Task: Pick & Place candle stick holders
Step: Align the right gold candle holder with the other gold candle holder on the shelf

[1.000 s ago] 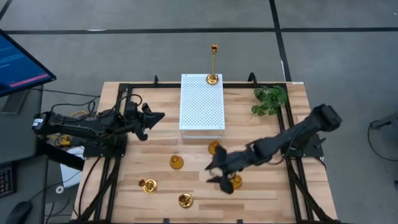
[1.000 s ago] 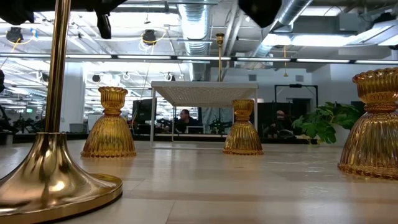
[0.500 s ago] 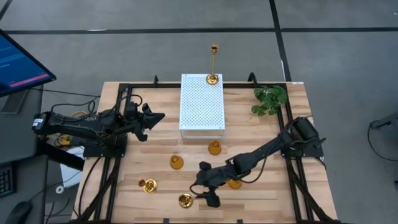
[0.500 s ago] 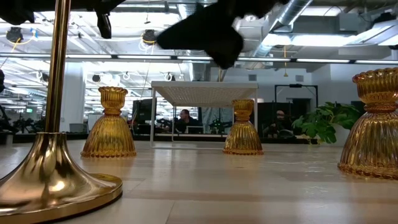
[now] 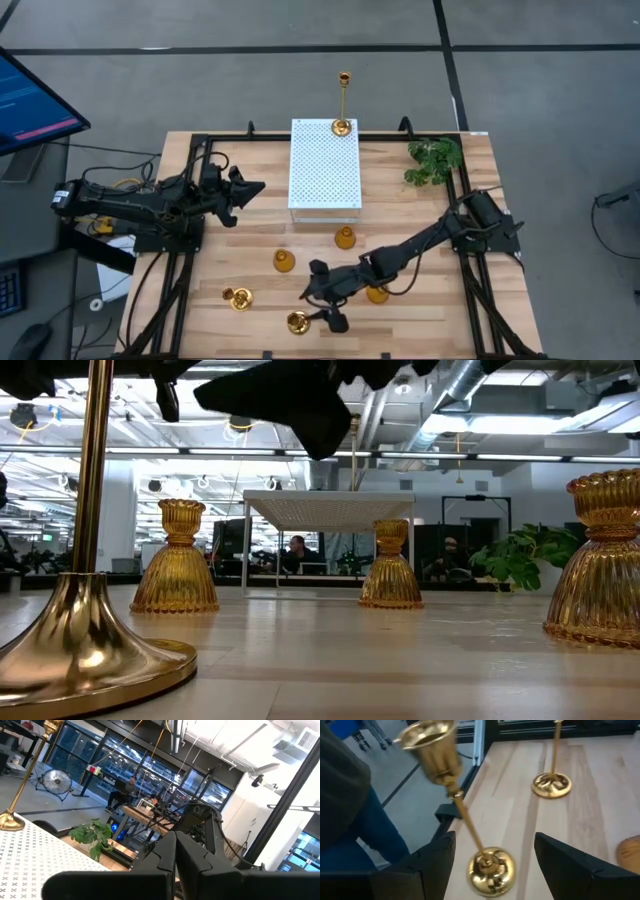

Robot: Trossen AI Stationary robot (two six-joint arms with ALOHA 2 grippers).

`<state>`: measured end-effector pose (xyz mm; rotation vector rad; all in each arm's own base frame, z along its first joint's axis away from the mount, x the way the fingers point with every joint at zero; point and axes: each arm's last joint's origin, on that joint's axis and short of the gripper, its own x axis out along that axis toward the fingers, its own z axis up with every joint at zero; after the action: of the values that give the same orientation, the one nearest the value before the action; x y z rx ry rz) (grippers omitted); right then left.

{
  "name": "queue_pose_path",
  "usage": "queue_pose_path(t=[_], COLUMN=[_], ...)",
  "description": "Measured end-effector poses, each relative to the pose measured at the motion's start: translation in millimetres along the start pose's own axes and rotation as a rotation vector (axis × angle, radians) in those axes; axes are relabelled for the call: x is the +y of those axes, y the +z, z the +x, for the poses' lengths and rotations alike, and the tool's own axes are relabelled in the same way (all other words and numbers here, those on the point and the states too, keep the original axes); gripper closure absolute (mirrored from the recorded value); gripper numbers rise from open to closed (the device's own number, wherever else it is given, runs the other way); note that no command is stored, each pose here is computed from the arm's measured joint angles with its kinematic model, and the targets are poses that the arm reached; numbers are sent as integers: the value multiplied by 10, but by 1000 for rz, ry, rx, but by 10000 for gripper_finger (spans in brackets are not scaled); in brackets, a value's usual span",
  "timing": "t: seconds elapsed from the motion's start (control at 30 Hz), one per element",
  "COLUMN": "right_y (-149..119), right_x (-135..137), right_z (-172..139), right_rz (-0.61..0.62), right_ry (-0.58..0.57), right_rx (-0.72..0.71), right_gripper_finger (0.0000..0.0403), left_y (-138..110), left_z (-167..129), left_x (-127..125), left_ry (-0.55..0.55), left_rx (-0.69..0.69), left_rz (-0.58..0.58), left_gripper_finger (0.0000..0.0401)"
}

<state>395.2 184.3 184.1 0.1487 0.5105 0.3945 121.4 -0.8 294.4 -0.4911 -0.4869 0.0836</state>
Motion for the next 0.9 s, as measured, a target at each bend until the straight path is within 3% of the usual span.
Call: queue_pose_path(t=[0.73,0.9], right_y=[-53,-52], right_x=[86,96], right_z=[389,386], right_rz=[-30,-67], right_ry=[63,74], right_rx=[-7,-6], right_gripper_finger=[143,169], left_y=[21,22], left_z=[-17,-17], left_x=[-12,-12], left_ry=[-27,-27], left_rx=[-3,-3], left_rz=[-1,-1], left_gripper_finger=[393,393])
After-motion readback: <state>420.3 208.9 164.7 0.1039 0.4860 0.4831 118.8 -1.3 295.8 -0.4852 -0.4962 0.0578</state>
